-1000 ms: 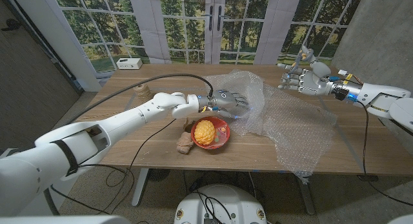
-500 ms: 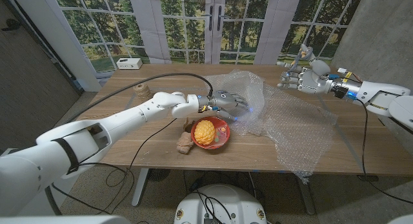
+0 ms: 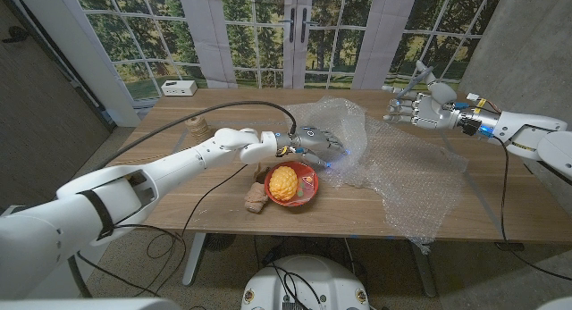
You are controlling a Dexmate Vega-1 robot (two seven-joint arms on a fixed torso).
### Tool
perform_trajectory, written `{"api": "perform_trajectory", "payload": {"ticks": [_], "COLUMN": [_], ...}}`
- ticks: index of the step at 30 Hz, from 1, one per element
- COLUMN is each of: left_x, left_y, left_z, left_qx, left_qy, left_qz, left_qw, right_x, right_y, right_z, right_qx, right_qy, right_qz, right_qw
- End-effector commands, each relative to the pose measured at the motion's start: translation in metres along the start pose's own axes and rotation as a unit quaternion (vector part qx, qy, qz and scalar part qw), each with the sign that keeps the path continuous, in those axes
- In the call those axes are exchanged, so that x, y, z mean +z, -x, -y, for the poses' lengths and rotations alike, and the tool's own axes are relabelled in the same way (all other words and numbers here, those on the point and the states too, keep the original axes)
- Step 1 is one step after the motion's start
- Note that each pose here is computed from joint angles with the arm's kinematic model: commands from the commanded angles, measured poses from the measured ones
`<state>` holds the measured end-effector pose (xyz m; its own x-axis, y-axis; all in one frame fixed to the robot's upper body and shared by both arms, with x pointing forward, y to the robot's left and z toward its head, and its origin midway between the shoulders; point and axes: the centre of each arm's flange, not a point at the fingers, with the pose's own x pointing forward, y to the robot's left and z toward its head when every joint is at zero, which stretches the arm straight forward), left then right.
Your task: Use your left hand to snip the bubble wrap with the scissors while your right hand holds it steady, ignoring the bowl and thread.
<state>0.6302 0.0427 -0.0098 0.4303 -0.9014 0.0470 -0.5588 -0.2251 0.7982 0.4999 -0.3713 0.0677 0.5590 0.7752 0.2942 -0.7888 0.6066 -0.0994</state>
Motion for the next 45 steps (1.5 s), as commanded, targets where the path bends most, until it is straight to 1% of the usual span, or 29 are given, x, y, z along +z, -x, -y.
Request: {"api": "perform_trajectory", "payload": {"ticks": [1, 30, 36, 42, 45], "left_x": [0.0002, 0.0037, 0.004, 0.0031, 0.0025], "left_y": [-0.0057, -0.0052, -0.0031, 0.0002, 0.0011], "left_z": [0.003, 0.0089, 0.0088, 0.008, 0.0073], "left_qx": [-0.001, -0.024, -0.018, 0.008, 0.013], "left_qy": [0.0, 0.015, 0.016, 0.03, 0.032], "left_qz": [-0.001, 0.002, -0.004, -0.006, -0.01], "left_qw": [1.0, 1.0, 1.0, 0.999, 0.999], "right_x": [0.0026, 0.0038, 0.0031, 0.0027, 0.0029], "right_y": [0.0015, 0.0016, 0.0015, 0.0015, 0.0014], "right_z": [-0.0004, -0.001, -0.0021, -0.0045, -0.0052], "right_qx": [0.0, 0.001, 0.0, 0.0, 0.0], "right_qy": [0.001, 0.001, 0.001, 0.005, 0.006], "right_qz": [0.002, 0.004, 0.005, 0.004, 0.004], "right_qw": [1.0, 1.0, 1.0, 1.0, 1.0]}}
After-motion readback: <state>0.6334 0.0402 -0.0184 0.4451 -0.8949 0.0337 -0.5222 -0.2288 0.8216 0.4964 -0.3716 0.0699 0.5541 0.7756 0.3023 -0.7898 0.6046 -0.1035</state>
